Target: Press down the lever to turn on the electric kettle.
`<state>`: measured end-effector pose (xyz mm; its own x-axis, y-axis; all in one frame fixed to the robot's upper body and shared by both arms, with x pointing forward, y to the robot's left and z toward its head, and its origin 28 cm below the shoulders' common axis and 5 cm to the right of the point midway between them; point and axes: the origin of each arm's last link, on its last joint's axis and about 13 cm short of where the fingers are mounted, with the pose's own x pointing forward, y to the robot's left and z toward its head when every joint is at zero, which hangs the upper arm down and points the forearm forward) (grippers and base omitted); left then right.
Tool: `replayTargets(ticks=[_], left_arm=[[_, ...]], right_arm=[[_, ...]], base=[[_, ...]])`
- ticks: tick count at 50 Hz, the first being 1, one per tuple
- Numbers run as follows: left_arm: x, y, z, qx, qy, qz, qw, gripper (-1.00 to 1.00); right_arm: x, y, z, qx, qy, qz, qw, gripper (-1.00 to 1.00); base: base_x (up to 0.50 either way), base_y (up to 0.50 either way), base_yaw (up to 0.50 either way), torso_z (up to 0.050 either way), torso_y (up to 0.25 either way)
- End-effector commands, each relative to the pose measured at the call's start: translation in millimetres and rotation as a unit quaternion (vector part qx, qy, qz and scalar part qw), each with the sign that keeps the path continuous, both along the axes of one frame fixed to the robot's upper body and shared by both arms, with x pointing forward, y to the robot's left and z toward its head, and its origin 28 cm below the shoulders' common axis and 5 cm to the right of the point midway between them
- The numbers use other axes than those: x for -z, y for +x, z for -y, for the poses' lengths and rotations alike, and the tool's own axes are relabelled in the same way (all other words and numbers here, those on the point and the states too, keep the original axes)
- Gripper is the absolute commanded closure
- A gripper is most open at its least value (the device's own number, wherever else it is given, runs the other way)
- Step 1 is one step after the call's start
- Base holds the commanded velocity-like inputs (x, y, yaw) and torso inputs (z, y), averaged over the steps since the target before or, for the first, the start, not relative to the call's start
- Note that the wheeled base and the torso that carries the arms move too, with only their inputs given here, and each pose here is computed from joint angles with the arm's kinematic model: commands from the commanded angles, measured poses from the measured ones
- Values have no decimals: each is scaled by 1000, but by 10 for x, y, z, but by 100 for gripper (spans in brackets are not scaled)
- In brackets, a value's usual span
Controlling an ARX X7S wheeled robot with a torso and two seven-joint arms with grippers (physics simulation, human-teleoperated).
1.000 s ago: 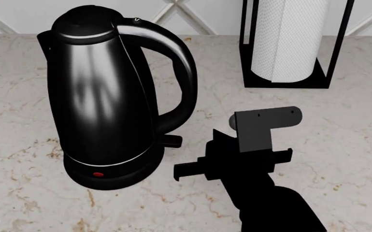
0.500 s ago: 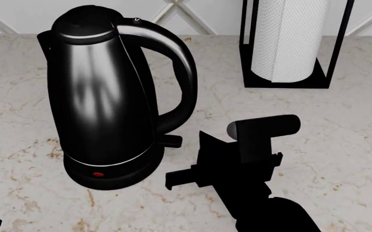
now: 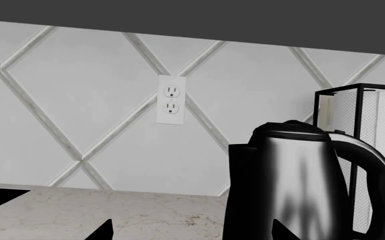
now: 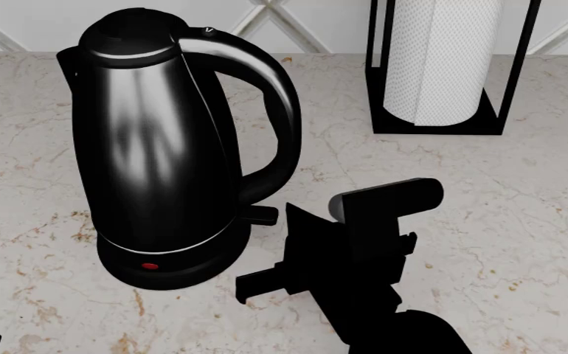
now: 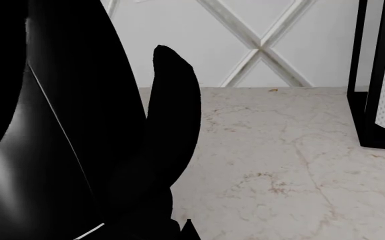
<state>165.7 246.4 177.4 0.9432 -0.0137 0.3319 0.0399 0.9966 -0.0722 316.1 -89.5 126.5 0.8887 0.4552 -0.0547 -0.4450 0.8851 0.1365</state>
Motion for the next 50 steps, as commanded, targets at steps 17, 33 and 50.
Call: replayTargets(ticks=[17,33,50], left_arm=[[14,-2,-1,0,-1,0,1000,-100],[31,-3,-20,-2,-3,-1,1000,-100],[28,0,-17,-1,-4,0,1000,-100]], right_arm=[[-72,-74,-39,-13,3,20,1000,100],[-14,-51,-84,-20,-5,13,1000,100],[104,80,-134,-20,-28,-9,999,100]], base=[[0,0,0,0,0],[0,0,0,0,0],[2,0,1,0,0]])
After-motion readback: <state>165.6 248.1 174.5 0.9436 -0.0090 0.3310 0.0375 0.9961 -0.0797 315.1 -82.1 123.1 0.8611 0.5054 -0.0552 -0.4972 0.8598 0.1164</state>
